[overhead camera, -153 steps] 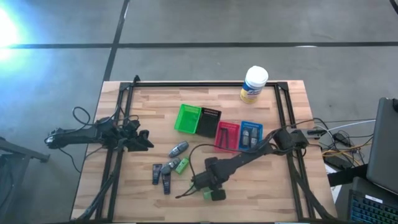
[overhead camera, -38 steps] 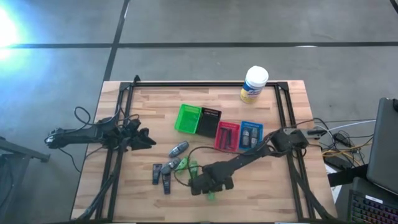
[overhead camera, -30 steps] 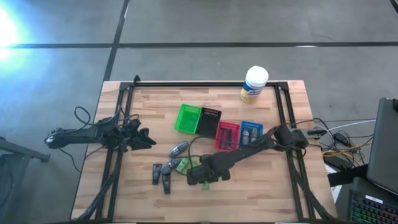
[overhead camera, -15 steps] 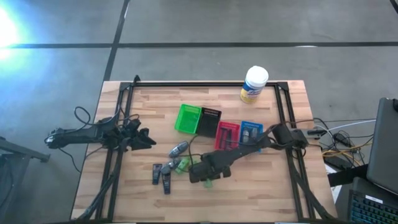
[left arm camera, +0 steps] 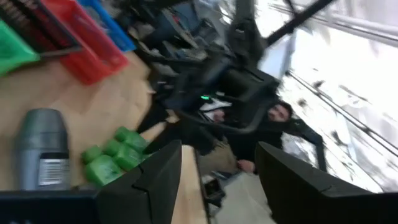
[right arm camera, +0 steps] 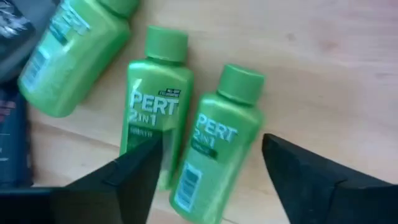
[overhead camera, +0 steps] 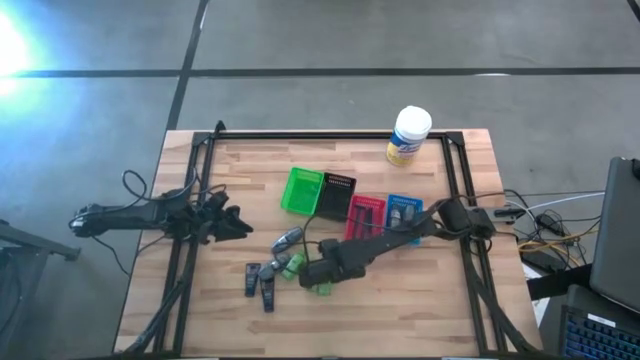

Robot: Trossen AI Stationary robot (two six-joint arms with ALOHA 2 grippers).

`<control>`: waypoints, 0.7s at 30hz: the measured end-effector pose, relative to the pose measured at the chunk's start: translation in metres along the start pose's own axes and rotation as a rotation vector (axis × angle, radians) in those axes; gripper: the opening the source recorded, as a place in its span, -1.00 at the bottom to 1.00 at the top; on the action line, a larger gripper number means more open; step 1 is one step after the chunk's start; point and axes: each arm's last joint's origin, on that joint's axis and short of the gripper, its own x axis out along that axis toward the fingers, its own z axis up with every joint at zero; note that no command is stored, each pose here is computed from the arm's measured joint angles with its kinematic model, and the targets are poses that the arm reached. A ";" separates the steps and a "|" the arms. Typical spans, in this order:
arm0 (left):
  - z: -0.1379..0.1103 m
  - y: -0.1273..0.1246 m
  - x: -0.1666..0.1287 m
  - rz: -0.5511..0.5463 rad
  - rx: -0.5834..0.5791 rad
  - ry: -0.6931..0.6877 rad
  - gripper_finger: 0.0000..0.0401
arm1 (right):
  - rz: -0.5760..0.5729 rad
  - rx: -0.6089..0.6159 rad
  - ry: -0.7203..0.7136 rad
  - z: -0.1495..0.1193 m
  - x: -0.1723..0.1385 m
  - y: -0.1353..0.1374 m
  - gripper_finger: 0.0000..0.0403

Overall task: Pick & Place Travel size toiletries
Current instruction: Put the shampoo into the black bin

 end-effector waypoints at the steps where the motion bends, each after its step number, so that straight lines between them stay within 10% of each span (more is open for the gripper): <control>1: 0.001 -0.001 0.000 0.010 0.004 -0.007 0.02 | -0.002 -0.001 -0.018 -0.001 -0.006 -0.001 0.43; 11: 0.015 -0.022 0.016 0.235 -0.040 0.175 -0.14 | -0.125 -0.123 -0.057 0.001 -0.061 -0.031 0.66; 21: 0.017 -0.051 0.099 0.642 0.093 0.332 -0.14 | -0.131 -0.221 -0.082 0.006 -0.088 -0.090 0.56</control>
